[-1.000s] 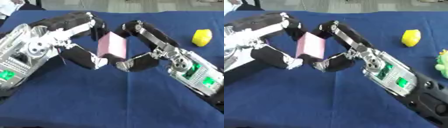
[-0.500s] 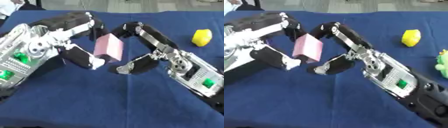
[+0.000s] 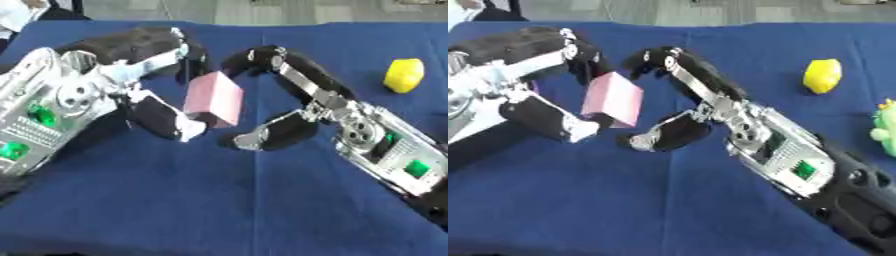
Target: Pick up the objects with one hand, pass them to the other hand, and then place them into the box on the other side of the table.
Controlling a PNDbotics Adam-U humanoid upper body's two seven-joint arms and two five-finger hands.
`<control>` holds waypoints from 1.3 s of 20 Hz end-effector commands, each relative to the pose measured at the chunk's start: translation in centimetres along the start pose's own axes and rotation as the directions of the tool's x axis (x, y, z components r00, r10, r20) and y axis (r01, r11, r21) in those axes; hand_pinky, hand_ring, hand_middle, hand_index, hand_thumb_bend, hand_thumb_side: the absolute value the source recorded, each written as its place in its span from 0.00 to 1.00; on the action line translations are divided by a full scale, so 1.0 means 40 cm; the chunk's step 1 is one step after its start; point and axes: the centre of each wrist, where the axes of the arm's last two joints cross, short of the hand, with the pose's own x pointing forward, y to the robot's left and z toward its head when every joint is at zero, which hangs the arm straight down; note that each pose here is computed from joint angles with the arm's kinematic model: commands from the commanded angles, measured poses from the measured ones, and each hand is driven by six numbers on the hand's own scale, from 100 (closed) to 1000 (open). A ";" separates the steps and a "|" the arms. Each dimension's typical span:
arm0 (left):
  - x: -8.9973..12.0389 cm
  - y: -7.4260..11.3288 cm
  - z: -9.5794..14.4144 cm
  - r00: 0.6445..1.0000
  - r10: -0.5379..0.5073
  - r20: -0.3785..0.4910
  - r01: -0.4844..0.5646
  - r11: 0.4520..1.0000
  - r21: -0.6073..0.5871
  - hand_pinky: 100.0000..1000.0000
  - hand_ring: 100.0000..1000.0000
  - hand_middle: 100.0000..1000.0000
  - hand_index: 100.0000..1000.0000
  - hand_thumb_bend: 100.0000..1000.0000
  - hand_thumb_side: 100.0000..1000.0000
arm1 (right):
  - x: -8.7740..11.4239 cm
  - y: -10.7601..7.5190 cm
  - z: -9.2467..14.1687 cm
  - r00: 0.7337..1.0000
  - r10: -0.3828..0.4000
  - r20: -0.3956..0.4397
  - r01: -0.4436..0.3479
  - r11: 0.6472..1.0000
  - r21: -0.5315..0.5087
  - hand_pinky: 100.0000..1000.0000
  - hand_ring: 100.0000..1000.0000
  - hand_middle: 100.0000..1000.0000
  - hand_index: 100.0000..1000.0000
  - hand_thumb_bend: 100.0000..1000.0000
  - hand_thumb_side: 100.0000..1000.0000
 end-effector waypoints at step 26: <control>-0.348 0.020 0.136 0.840 0.166 -0.517 0.002 0.951 0.308 0.67 0.53 0.37 0.35 0.12 0.00 | -0.014 -0.043 0.022 1.000 0.025 0.000 -0.025 0.996 -0.082 0.80 0.81 0.65 0.79 0.58 0.14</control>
